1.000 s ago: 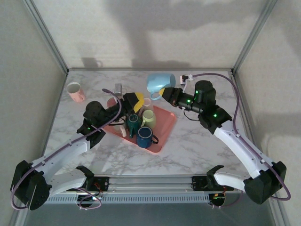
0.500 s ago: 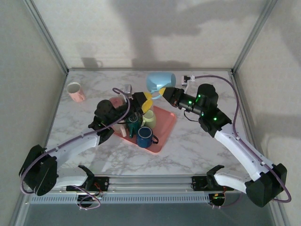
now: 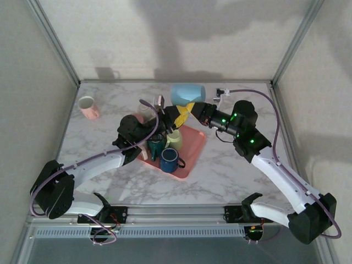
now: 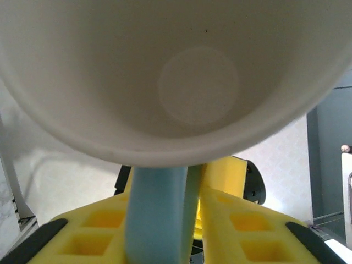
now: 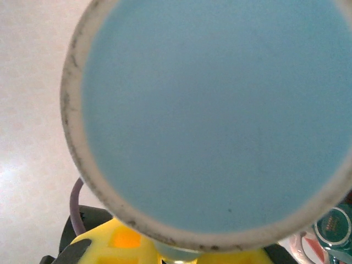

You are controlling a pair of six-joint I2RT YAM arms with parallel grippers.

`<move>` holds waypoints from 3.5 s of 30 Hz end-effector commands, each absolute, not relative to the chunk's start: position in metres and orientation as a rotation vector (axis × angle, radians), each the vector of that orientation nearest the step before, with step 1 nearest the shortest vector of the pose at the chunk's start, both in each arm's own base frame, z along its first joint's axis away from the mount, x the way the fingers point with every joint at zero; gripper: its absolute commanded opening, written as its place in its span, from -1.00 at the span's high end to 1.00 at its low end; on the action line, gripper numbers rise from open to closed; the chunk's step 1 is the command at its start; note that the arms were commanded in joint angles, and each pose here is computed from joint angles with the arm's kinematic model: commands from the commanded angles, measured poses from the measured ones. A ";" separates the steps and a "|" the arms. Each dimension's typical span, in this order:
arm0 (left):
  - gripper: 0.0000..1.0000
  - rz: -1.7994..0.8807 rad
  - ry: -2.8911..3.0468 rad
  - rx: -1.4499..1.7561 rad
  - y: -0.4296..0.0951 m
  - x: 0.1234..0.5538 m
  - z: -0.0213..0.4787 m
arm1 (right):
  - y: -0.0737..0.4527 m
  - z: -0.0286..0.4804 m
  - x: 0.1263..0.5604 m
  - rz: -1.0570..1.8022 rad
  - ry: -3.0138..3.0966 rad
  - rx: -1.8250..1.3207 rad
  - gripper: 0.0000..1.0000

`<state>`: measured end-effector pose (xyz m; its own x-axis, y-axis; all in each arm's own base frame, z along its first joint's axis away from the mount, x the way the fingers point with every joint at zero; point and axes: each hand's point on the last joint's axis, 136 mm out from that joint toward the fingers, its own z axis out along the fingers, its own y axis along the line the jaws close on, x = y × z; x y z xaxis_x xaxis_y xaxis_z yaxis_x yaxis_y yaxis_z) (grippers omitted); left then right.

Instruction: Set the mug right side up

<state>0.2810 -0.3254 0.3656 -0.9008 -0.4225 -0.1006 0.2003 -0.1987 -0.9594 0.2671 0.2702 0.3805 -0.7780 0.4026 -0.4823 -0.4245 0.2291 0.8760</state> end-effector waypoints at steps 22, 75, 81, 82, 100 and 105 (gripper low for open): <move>1.00 -1.941 1.415 -0.018 -0.294 0.256 0.424 | 0.255 0.395 0.251 1.511 1.808 -0.118 0.04; 1.00 -0.368 1.976 -0.245 -0.135 0.379 0.308 | 0.236 0.319 0.254 0.942 2.195 -0.459 -0.10; 1.00 -0.229 2.055 -0.313 -0.083 0.399 0.277 | 0.240 0.318 0.258 0.949 2.203 -0.464 -0.10; 1.00 -0.202 2.067 -0.315 -0.077 0.403 0.273 | 0.240 0.318 0.258 0.949 2.205 -0.462 -0.09; 1.00 0.149 2.279 -0.443 0.013 0.486 0.190 | 0.239 0.310 0.260 0.929 2.240 -0.460 -0.10; 1.00 0.200 2.292 -0.466 0.028 0.503 0.178 | 0.238 0.306 0.261 0.924 2.251 -0.446 -0.10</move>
